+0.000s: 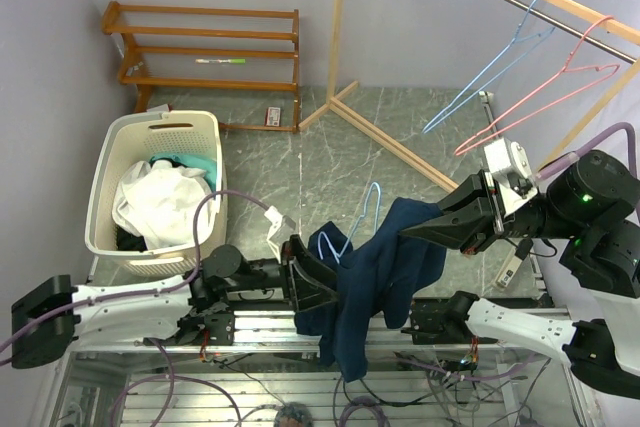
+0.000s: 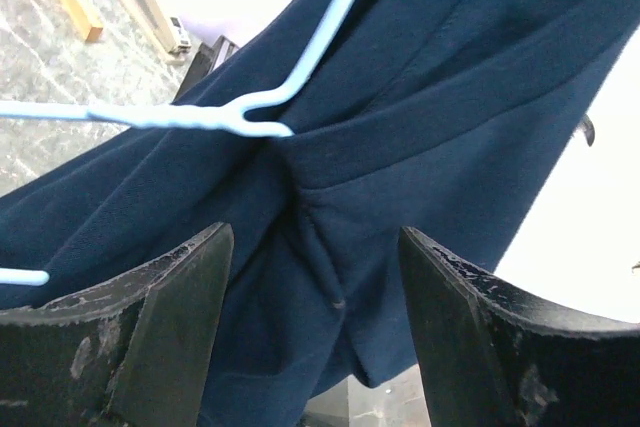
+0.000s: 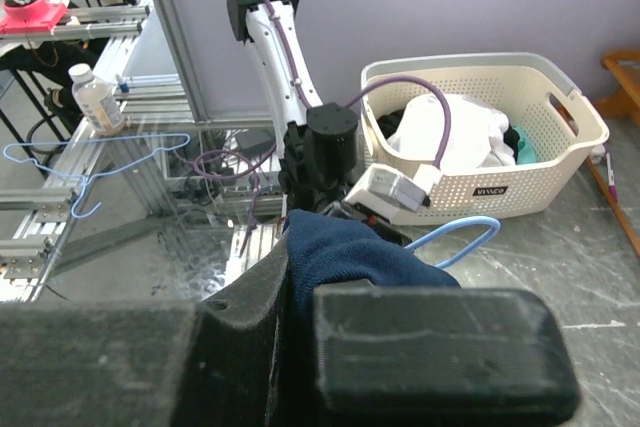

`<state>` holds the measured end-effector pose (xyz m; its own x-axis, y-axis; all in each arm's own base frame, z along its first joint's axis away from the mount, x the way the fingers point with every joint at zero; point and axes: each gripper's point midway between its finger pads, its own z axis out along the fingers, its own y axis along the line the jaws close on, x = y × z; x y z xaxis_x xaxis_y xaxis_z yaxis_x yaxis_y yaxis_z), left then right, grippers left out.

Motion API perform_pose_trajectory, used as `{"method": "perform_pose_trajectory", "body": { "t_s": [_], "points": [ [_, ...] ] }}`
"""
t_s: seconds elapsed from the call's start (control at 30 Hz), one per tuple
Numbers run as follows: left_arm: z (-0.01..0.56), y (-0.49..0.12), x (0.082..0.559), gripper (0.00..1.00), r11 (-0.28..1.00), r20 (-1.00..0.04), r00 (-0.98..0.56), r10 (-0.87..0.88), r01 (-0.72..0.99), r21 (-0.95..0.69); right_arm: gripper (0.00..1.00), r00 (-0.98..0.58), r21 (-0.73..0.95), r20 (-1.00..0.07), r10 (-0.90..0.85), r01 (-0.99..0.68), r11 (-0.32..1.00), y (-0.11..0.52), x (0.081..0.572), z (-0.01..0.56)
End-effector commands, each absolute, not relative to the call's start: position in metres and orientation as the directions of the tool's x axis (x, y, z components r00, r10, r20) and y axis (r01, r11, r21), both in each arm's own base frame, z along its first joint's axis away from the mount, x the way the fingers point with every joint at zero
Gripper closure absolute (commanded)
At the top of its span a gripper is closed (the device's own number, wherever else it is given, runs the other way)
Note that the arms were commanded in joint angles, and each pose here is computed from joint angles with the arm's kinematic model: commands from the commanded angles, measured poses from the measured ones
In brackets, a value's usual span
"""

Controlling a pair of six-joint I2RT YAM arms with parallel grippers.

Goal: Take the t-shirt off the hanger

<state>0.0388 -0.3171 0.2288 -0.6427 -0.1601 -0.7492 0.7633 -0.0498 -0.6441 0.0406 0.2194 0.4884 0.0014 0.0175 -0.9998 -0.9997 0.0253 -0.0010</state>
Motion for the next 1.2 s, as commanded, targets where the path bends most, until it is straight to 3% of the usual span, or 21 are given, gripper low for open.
{"method": "perform_pose_trajectory", "body": {
  "t_s": [0.0,0.33,0.57,0.6,0.67,0.73,0.77,0.8,0.93,1.1,1.17],
  "points": [
    [0.259,-0.330,0.049,0.22,-0.091,-0.768,-0.573,-0.286,0.814,-0.573,1.00,0.074,-0.073,-0.990,0.117,-0.997,0.013,0.215,0.034,0.518],
    [0.293,-0.333,0.052,0.22,-0.178,-0.737,-0.526,-0.425,0.847,-0.502,1.00,0.042,-0.043,-0.995,0.093,-0.999,-0.013,0.214,0.029,0.501],
    [0.297,-0.355,0.044,0.28,-0.223,-0.765,-0.531,-0.364,0.847,-0.482,1.00,0.025,-0.026,-0.995,0.094,-1.000,-0.009,0.211,0.027,0.492],
    [0.297,-0.357,0.042,0.32,-0.241,-0.763,-0.534,-0.364,0.845,-0.477,1.00,0.026,-0.027,-0.995,0.098,-1.000,-0.005,0.210,0.026,0.493],
    [0.293,-0.358,0.039,0.51,-0.261,-0.756,-0.547,-0.359,0.836,-0.482,1.00,0.035,-0.034,-0.994,0.105,-0.999,0.005,0.208,0.026,0.497],
    [0.292,-0.354,0.037,0.85,-0.278,-0.747,-0.554,-0.367,0.832,-0.481,1.00,0.039,-0.037,-0.993,0.111,-0.999,0.017,0.204,0.025,0.500],
    [0.293,-0.351,0.036,0.92,-0.278,-0.746,-0.555,-0.369,0.832,-0.481,1.00,0.041,-0.038,-0.993,0.113,-0.999,0.028,0.202,0.025,0.501],
    [0.291,-0.350,0.036,0.93,-0.268,-0.753,-0.552,-0.359,0.833,-0.484,1.00,0.044,-0.040,-0.993,0.113,-0.999,0.037,0.200,0.026,0.501],
    [0.303,-0.338,0.044,0.93,-0.141,-0.818,-0.466,-0.338,0.884,-0.445,1.00,0.038,-0.028,-0.993,0.112,-0.996,0.087,0.192,0.028,0.496],
    [0.338,-0.297,0.080,0.93,0.205,-0.924,-0.286,-0.255,0.918,-0.340,1.00,-0.021,0.032,-0.997,0.072,-0.987,0.158,0.185,0.035,0.468],
    [0.361,-0.280,0.087,0.93,0.287,-0.953,-0.220,-0.208,0.917,-0.275,1.00,-0.062,0.067,-0.997,0.035,-0.978,0.198,0.185,0.042,0.449]
  ]
}}
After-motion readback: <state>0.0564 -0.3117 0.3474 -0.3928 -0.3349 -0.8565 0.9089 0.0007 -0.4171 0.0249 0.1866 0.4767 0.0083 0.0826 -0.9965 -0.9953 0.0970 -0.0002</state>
